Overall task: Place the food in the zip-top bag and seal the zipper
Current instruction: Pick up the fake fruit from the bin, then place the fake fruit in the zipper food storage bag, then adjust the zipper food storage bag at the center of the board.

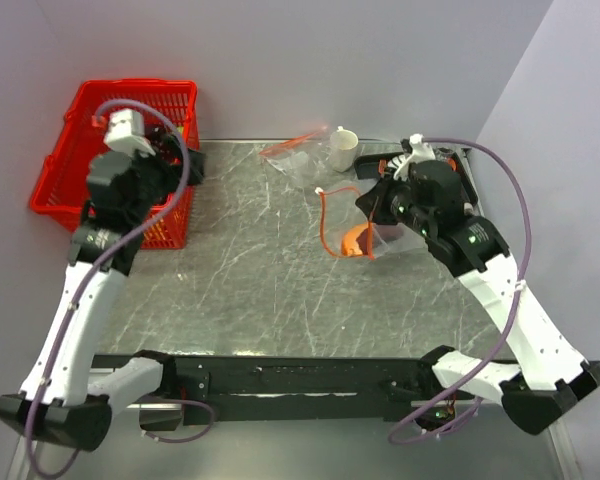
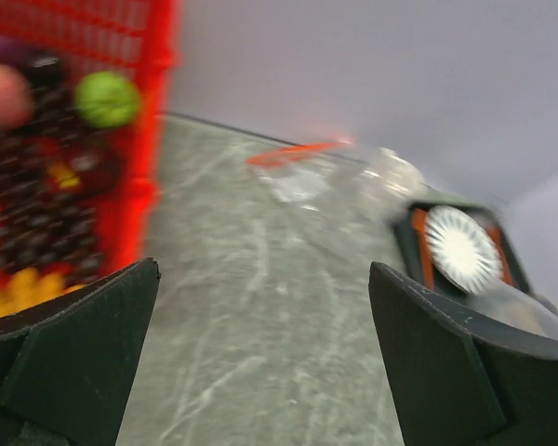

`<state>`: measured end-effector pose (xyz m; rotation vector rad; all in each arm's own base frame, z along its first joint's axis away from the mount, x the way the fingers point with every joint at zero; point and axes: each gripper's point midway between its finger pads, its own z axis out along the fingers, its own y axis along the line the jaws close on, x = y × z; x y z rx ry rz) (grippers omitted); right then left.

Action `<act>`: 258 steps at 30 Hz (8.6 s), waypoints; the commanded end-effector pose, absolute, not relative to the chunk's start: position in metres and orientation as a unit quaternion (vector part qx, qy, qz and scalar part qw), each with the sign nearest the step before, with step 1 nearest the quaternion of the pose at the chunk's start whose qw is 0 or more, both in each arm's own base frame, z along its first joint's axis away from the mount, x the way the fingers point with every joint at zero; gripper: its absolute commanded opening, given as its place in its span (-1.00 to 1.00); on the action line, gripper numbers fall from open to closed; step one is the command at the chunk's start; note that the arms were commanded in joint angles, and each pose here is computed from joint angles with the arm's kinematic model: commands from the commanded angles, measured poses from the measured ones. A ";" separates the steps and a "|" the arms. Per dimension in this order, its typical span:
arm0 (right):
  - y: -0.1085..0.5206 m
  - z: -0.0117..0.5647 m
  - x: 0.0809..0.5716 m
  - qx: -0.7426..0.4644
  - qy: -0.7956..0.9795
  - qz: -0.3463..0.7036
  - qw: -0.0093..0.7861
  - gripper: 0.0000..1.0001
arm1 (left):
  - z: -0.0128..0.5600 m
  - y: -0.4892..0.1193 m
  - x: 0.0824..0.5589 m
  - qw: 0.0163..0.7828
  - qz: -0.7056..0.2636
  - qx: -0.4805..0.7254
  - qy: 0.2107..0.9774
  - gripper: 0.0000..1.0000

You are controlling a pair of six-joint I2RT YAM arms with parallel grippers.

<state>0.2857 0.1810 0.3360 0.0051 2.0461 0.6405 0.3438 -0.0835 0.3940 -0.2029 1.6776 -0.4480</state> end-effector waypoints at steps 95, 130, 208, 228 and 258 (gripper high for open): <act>0.262 0.271 0.274 -0.121 0.837 0.397 0.356 -1.00 | 0.413 -0.113 0.352 0.556 -0.395 -0.102 0.724 -0.13; 0.270 0.308 0.292 -0.100 0.827 0.440 0.337 -1.00 | 0.244 -0.297 0.242 0.382 -0.409 0.067 0.826 -0.07; 0.257 0.289 0.236 -0.111 0.822 0.305 0.468 0.40 | 0.300 -0.308 0.304 0.381 -0.307 0.043 0.871 -0.99; 0.298 0.272 0.258 -0.114 0.846 0.305 0.423 0.06 | 0.303 -0.307 0.297 0.368 -0.314 0.041 0.874 -0.96; 0.248 0.277 0.286 -0.103 0.875 0.215 0.421 -1.00 | 0.256 -0.294 0.335 0.343 -0.299 0.033 0.890 0.45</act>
